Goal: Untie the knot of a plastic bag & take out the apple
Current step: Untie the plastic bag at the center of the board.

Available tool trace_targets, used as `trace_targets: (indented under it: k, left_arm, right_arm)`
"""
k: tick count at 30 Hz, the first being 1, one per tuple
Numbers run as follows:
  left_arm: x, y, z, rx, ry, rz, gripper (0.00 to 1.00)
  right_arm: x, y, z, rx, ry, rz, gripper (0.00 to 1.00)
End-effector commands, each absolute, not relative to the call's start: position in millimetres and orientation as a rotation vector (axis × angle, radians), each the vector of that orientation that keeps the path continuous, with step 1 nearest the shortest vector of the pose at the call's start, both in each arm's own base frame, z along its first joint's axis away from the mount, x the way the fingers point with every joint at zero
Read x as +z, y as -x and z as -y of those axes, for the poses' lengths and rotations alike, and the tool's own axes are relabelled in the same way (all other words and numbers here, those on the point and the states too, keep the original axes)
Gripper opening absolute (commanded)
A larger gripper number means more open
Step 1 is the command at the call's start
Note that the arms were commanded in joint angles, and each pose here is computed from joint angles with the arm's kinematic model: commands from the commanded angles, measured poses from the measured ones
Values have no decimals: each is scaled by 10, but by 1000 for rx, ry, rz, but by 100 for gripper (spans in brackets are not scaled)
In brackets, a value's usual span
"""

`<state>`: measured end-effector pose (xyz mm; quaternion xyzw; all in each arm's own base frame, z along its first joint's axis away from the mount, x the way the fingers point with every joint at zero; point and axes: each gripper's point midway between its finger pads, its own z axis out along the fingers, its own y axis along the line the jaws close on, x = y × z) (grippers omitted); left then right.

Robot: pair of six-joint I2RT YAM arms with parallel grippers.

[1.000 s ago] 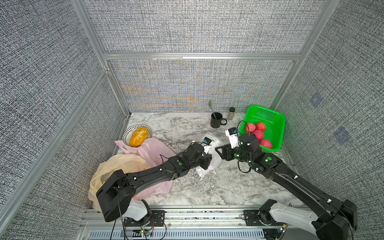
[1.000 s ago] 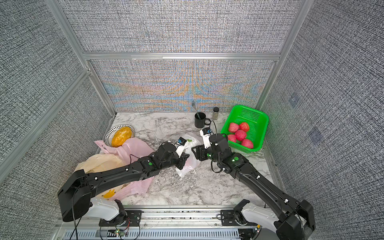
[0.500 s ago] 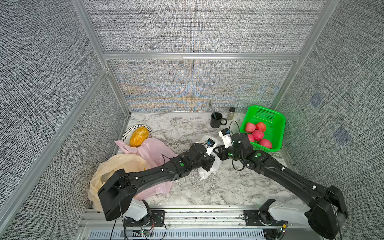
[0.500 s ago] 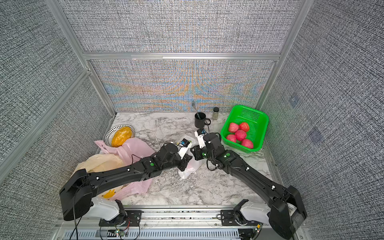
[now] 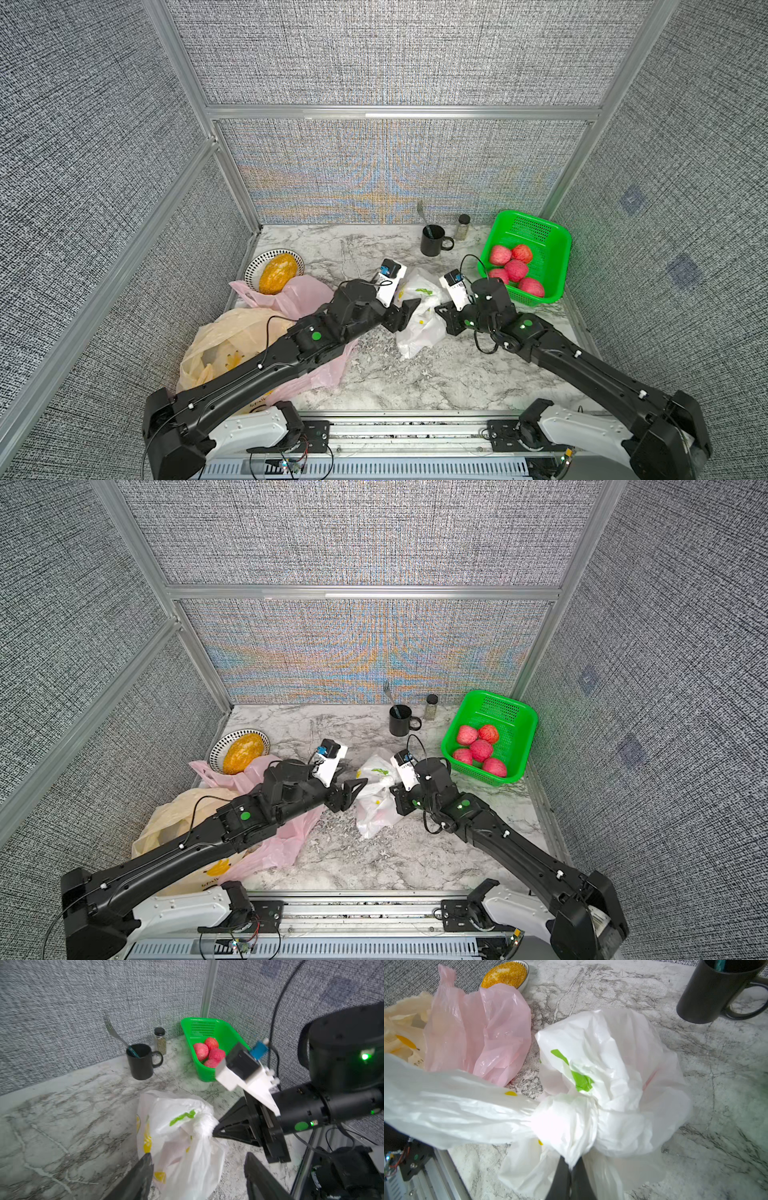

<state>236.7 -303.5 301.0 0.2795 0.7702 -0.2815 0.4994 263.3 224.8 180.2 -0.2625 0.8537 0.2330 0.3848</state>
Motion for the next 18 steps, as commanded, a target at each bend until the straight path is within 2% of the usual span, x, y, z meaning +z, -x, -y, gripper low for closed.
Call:
trace_targets:
  k: [1, 6, 18]
  left_arm:
    - [2815, -2446, 3013, -558, -797, -1942, 76]
    - [2450, -2645, 3218, -433, -1000, -1979, 80]
    - [2153, -2931, 3385, -335, -1247, -1952, 76]
  right_arm:
    - [1830, -2573, -2294, 579, 809, -2105, 0]
    - [1779, -2539, -2340, 585, 855, -2117, 0]
    - [1752, -2447, -2435, 624, 891, -2116, 0]
